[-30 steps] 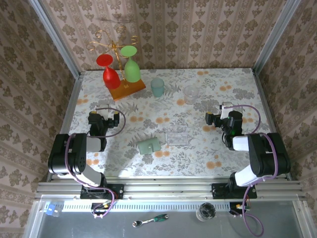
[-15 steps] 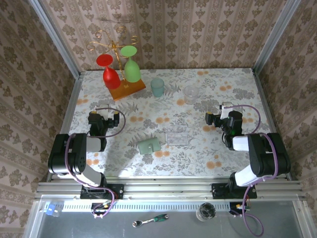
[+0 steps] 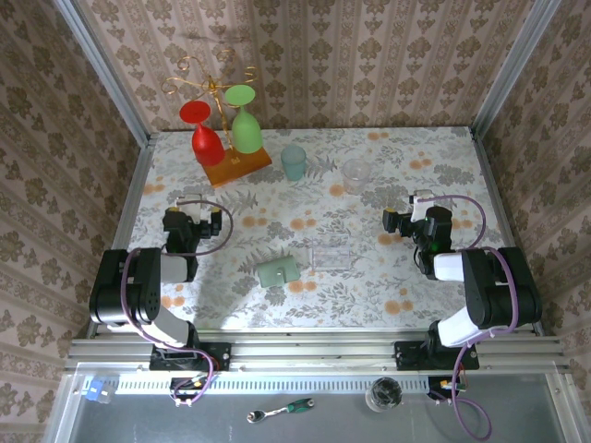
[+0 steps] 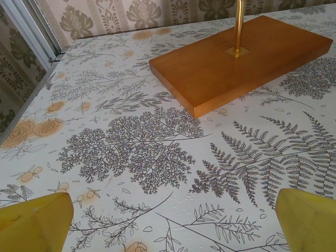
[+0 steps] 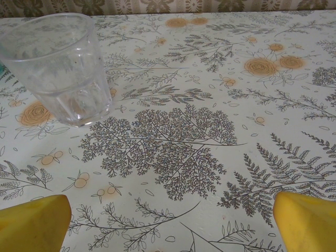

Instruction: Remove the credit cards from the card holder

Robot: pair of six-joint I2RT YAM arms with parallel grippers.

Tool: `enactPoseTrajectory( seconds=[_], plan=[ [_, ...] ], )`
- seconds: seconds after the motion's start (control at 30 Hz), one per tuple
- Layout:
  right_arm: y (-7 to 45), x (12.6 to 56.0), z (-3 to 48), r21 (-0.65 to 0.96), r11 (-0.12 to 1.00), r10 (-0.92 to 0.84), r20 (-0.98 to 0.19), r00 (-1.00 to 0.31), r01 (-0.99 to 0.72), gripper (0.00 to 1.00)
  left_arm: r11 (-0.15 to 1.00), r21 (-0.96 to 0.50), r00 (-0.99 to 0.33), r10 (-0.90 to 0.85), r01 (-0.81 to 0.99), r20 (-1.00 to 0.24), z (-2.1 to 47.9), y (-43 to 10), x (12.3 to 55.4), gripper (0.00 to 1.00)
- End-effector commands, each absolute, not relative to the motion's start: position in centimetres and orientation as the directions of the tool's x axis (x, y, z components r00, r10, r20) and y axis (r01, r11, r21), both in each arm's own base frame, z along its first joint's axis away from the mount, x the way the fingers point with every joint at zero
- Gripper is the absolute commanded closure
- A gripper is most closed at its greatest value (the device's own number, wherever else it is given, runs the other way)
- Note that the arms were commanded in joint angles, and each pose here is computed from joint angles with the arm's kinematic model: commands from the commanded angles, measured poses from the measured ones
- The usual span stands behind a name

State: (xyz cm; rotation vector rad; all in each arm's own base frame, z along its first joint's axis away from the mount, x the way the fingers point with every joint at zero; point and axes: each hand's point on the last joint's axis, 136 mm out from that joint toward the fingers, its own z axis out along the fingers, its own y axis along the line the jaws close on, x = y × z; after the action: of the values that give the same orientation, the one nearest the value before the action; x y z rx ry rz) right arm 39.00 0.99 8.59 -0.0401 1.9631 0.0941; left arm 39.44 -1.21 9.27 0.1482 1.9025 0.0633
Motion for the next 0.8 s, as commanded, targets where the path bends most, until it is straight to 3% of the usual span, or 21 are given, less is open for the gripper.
enactPoseTrajectory(
  seconds=[0.0,0.5,0.77],
  plan=[
    [0.8,39.9,9.8,0.045,0.998,0.025,-0.939,-0.343,-0.053,0.0,0.993,0.107,-0.324,0.119,0.054,-0.939,9.6,-0.7,40.1,0.0],
    [0.8,39.9,9.8,0.044,0.998,0.025,-0.939,-0.342,-0.05,0.0,0.993,0.109,-0.323,0.117,0.044,-0.939,9.6,-0.5,40.1,0.0],
    [0.3,40.1,11.3,0.033,0.999,0.026,-0.927,-0.373,-0.01,0.0,0.98,0.196,-0.327,0.196,0.033,-0.925,12.0,-1.6,39.8,0.0]
  ],
)
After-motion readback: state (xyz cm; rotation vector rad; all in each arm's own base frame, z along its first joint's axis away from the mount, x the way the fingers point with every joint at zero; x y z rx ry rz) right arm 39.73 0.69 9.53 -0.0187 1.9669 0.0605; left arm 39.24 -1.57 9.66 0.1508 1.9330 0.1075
